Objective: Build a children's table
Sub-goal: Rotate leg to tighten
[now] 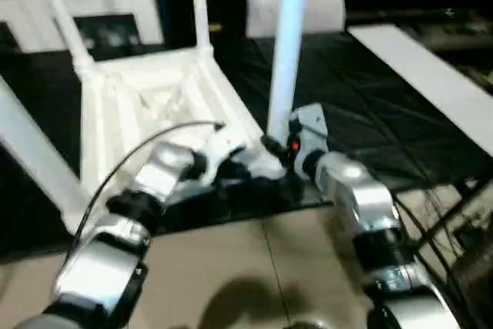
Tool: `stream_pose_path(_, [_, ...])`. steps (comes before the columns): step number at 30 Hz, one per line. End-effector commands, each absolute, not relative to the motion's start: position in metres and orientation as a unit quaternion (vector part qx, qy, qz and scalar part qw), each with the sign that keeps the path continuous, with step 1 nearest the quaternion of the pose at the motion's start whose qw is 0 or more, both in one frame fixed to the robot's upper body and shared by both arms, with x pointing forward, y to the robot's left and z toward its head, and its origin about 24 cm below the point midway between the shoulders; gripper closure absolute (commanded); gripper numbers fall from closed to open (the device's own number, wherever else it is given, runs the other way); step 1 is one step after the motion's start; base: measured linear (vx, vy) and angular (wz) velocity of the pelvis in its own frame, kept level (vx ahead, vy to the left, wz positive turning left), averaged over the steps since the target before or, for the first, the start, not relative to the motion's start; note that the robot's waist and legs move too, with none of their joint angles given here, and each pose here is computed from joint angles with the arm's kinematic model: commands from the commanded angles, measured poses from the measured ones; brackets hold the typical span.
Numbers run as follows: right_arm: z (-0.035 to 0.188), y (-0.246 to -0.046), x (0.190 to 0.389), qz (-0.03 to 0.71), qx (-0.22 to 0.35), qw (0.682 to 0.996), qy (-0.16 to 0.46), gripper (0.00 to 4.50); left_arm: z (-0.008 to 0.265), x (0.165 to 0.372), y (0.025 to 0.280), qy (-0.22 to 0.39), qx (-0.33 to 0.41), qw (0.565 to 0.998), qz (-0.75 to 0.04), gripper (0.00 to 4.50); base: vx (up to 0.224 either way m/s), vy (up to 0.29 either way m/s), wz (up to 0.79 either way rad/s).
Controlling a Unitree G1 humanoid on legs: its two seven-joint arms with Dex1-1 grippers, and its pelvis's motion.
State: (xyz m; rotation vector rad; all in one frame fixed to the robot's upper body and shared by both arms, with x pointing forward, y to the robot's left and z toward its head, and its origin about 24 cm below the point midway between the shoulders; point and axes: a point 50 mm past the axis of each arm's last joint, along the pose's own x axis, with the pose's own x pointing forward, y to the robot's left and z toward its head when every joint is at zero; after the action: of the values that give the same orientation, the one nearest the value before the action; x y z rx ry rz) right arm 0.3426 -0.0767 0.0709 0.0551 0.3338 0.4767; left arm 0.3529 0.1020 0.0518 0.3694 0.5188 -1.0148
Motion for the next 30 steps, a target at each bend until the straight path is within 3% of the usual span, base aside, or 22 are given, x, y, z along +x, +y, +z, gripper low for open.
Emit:
stream_pose_path(1, [0.063, -0.029, 0.329, 0.309, 0.057, 0.930, 0.192, 2.54, 0.079, 0.364, 0.077, 0.179, 0.181, 0.848, -0.464, 4.50, 0.044, -0.061, -0.27])
stream_pose_path(4, [0.064, -0.026, 0.331, 0.299, 0.067, 0.935, 0.179, 1.84, 0.079, 0.363, 0.079, 0.179, 0.181, 0.853, -0.455, 4.50, 0.000, 0.000, 0.00])
stream_pose_path(7, [0.066, -0.030, 0.331, 0.301, 0.071, 0.937, 0.160, 1.79, 0.080, 0.362, 0.083, 0.169, 0.184, 0.853, -0.457, 4.50, 0.000, 0.000, 0.00])
stream_pose_path(10, [0.067, -0.037, 0.329, 0.311, 0.059, 0.938, 0.142, 1.37, 0.079, 0.359, 0.089, 0.168, 0.190, 0.845, -0.471, 4.50, 0.000, 0.000, 0.00])
stream_pose_path(12, [0.068, -0.047, 0.325, 0.329, 0.046, 0.935, 0.122, 1.37, 0.077, 0.355, 0.096, 0.160, 0.202, 0.829, -0.496, 4.50, 0.000, 0.000, 0.00])
stream_pose_path(20, [0.063, -0.089, 0.310, 0.389, -0.005, 0.917, 0.081, 0.50, 0.070, 0.339, 0.119, 0.160, 0.243, 0.770, -0.568, 4.50, 0.000, 0.000, 0.00])
stream_pose_path(27, [0.068, -0.120, 0.295, 0.483, -0.047, 0.870, 0.086, 0.38, 0.067, 0.325, 0.130, 0.165, 0.276, 0.692, -0.646, 4.50, 0.000, 0.000, 0.00])
stream_pose_path(30, [0.071, -0.133, 0.286, 0.546, -0.065, 0.829, 0.104, 0.38, 0.066, 0.318, 0.132, 0.172, 0.279, 0.648, -0.688, 4.50, 0.000, 0.000, 0.00])
